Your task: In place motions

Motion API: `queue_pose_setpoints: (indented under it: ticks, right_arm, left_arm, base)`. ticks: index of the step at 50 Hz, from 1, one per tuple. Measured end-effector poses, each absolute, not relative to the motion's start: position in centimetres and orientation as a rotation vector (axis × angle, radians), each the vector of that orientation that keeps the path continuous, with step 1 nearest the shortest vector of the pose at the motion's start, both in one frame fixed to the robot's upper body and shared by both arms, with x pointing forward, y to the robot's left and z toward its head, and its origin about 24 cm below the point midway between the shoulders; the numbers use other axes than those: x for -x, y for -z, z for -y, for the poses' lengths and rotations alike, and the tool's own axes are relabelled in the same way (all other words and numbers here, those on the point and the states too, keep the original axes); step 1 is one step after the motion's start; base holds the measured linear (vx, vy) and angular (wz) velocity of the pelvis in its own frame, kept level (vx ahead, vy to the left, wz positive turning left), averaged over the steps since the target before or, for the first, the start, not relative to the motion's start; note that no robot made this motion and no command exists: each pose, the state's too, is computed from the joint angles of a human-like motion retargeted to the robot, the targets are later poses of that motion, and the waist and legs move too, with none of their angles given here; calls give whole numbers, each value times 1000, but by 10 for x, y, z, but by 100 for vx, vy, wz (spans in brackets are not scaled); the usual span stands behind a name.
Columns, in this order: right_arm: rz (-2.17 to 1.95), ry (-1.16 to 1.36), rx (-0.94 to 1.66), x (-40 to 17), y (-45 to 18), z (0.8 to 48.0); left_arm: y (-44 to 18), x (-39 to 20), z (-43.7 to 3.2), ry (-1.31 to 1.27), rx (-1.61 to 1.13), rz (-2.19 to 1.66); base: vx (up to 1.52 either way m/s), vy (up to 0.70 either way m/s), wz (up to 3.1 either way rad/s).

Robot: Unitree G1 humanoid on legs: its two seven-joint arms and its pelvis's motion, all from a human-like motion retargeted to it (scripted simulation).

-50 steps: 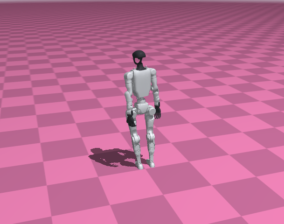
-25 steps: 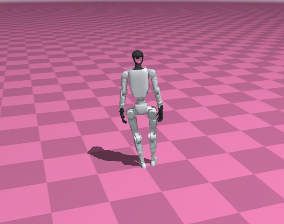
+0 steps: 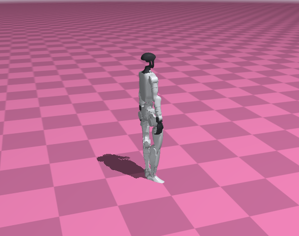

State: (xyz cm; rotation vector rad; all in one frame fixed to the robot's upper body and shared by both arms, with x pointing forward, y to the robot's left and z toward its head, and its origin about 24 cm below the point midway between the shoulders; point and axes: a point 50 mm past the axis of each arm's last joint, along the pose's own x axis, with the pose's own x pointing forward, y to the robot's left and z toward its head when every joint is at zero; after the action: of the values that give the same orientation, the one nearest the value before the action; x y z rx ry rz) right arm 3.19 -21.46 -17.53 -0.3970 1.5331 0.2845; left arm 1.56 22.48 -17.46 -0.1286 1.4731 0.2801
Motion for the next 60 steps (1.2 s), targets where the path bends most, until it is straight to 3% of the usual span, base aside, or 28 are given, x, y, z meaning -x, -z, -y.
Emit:
queue_pose_setpoints:
  ticks: [15, 32, 40, 51, 60]
  right_arm:
    - [-1612, -455, 462, -19, 177, 204]
    - [-1390, -399, 603, -90, 165, 226]
    - [-1508, -488, 680, -49, 172, 224]
    - [-1745, -404, 595, 30, 172, 221]
    - [-1667, -398, 540, 6, 176, 213]
  left_arm:
    - [178, 9, -204, -236, 191, -1518]
    - [180, 20, -188, -265, 238, -1542]
    - [180, 38, -174, -223, 237, -1591]
    - [181, 38, -169, -232, 195, -1590]
    - [181, 38, -168, -236, 22, -1592]
  base:
    - [-1, -25, -71]
    - [0, -9, -172]
    - [22, 14, -95]
    - [17, 12, -99]
    - [1, 7, -44]
